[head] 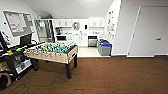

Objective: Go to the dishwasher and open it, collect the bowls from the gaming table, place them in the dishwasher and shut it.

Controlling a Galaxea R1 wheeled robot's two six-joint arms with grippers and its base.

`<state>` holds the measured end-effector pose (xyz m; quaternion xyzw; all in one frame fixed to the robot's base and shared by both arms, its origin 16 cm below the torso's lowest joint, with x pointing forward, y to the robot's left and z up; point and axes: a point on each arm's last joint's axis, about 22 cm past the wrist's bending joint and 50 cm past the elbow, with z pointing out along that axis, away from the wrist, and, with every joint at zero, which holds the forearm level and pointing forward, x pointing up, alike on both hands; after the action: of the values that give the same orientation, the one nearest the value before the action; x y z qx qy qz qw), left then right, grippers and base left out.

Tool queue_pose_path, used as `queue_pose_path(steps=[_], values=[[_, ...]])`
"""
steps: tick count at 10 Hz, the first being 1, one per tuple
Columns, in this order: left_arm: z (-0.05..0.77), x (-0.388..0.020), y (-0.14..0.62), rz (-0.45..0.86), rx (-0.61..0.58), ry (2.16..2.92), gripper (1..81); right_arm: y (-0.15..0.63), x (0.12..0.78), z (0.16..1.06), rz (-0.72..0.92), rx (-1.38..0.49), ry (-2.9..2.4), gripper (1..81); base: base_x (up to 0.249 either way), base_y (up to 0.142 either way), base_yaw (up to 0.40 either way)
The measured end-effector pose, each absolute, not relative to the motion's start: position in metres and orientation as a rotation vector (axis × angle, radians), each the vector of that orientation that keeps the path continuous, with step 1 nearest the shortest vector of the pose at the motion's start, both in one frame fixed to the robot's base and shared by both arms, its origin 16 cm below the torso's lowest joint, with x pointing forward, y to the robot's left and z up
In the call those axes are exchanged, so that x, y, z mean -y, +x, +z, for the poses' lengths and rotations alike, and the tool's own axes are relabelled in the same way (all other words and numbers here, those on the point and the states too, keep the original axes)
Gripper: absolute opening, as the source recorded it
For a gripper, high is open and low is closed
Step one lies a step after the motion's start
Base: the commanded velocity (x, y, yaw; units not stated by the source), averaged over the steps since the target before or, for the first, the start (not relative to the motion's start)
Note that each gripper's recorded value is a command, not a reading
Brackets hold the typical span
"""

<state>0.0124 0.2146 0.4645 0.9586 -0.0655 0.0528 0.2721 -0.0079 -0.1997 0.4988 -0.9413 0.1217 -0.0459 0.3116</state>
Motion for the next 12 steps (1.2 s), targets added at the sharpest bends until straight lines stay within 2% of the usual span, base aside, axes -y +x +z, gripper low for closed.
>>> queue_pose_path(steps=[6, 12], values=[[0.464, -0.217, 0.013, 0.144, 0.177, 2.584, 1.0, -0.007, 0.200, 0.499, -0.123, -0.319, -2.485, 1.0, 0.155, -0.084, 0.000], [0.465, -0.214, 0.013, 0.145, 0.176, 2.577, 1.0, -0.009, 0.200, 0.499, -0.121, -0.317, -2.487, 1.0, 0.156, 0.000, 0.000]])
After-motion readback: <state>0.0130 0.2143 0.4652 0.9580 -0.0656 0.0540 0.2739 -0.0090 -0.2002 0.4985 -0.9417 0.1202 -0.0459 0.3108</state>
